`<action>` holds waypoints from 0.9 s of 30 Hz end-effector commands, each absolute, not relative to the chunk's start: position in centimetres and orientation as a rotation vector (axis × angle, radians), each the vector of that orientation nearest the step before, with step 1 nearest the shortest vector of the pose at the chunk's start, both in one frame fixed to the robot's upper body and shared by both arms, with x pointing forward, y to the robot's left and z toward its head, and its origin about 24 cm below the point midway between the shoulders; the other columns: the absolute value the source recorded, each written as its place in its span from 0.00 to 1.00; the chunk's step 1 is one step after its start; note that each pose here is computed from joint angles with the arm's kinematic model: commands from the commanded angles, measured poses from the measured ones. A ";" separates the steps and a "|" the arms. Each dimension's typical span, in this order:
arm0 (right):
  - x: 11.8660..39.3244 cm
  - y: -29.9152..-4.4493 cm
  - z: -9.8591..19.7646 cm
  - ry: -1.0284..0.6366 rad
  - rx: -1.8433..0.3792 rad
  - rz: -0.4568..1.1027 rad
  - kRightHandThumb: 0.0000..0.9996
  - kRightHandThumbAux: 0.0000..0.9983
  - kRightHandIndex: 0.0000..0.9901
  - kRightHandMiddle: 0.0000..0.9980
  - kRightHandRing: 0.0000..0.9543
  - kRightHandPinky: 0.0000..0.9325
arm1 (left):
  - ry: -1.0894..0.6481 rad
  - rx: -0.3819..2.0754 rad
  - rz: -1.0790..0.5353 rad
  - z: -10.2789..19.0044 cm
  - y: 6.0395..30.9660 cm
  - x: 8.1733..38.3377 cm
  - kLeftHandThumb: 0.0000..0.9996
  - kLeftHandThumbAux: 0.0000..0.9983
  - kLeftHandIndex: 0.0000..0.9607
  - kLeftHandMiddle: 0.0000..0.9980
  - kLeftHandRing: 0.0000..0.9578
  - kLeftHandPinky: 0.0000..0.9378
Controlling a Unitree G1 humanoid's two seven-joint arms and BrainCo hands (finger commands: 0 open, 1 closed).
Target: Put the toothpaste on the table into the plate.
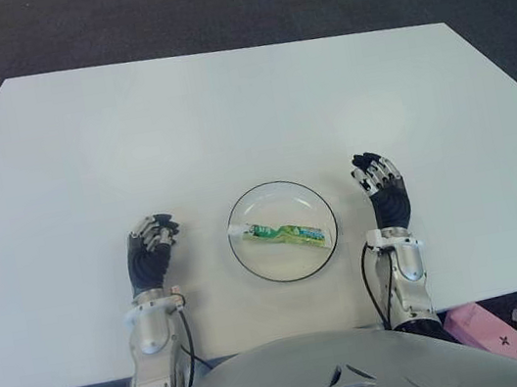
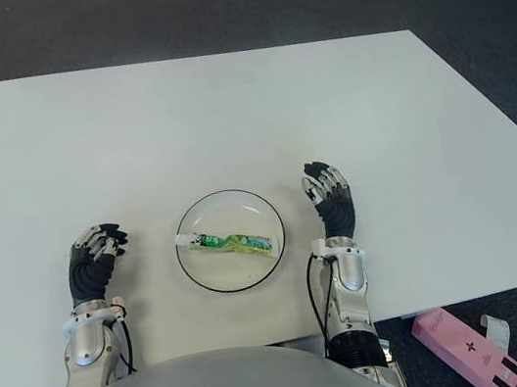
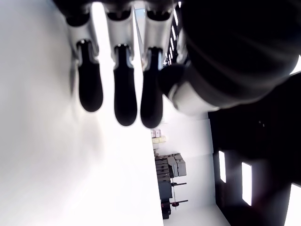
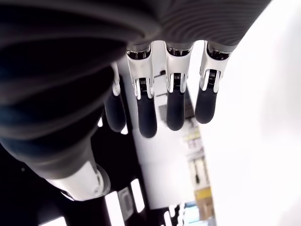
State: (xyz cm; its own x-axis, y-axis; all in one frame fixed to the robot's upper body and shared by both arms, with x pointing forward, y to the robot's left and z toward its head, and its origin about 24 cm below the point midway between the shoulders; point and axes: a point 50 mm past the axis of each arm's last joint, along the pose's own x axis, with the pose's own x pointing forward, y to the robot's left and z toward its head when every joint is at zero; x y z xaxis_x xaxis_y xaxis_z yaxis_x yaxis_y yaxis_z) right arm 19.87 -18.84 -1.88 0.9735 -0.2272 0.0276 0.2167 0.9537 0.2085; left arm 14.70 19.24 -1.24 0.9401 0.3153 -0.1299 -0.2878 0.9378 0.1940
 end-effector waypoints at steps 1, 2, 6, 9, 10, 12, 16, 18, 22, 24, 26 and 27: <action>19.6 -19.2 -3.0 0.000 0.172 -0.255 0.29 0.79 0.32 0.37 0.37 0.43 | 0.179 0.177 0.310 -1.5 19.2 14.7 0.71 0.72 0.45 0.50 0.53 0.55; 19.6 -19.2 -3.1 0.003 0.166 -0.264 0.28 0.80 0.33 0.38 0.38 0.44 | 0.179 0.177 0.310 -1.5 19.2 14.7 0.71 0.72 0.45 0.50 0.53 0.56; 19.6 -19.2 -3.2 0.021 0.146 -0.298 0.27 0.86 0.37 0.42 0.43 0.48 | 0.180 0.177 0.310 -1.5 19.2 14.8 0.71 0.72 0.45 0.51 0.53 0.55; 19.5 -19.3 -3.4 0.046 0.128 -0.329 0.36 0.85 0.40 0.44 0.45 0.49 | 0.182 0.173 0.309 -1.5 19.2 14.8 0.71 0.72 0.45 0.51 0.54 0.55; 19.5 -19.3 -3.4 0.055 0.122 -0.338 0.48 0.81 0.41 0.45 0.46 0.50 | 0.183 0.172 0.309 -1.5 19.2 14.8 0.71 0.72 0.45 0.51 0.54 0.55; 19.5 -19.3 -3.5 0.078 0.109 -0.352 0.61 0.76 0.42 0.47 0.48 0.51 | 0.182 0.170 0.309 -1.5 19.2 14.8 0.71 0.72 0.45 0.51 0.54 0.56; 19.4 -19.3 -3.7 0.117 0.084 -0.366 0.68 0.74 0.42 0.48 0.49 0.51 | 0.179 0.169 0.308 -1.5 19.1 14.8 0.71 0.72 0.45 0.51 0.54 0.56; 19.3 -19.4 -3.7 0.136 0.074 -0.373 0.69 0.73 0.43 0.48 0.49 0.51 | 0.179 0.169 0.308 -1.5 19.1 14.7 0.71 0.72 0.45 0.50 0.54 0.56; 19.2 -19.5 -3.8 0.165 0.060 -0.383 0.70 0.73 0.43 0.48 0.50 0.50 | 0.183 0.173 0.310 -1.5 19.1 14.7 0.71 0.72 0.45 0.51 0.54 0.55; 19.1 -19.5 -3.8 0.176 0.057 -0.387 0.70 0.73 0.43 0.49 0.50 0.50 | 0.185 0.174 0.310 -1.5 19.1 14.7 0.71 0.72 0.45 0.51 0.54 0.55; 19.0 -19.6 -3.8 0.185 0.054 -0.389 0.70 0.73 0.43 0.49 0.50 0.51 | 0.184 0.174 0.307 -1.5 19.1 14.7 0.71 0.72 0.45 0.51 0.54 0.55; 19.0 -19.6 -3.8 0.187 0.054 -0.390 0.70 0.73 0.43 0.49 0.50 0.51 | 0.184 0.174 0.307 -1.5 19.1 14.7 0.71 0.72 0.45 0.51 0.54 0.55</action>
State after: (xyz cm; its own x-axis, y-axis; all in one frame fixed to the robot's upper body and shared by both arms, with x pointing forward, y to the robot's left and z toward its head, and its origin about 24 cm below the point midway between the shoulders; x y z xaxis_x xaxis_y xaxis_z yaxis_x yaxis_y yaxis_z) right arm 20.12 -19.53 -2.23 0.9302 -0.3576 -0.0830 0.3615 0.9316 0.0371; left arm 14.73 19.18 -1.28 0.9397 0.3141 -0.1350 -0.2860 0.9386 0.1929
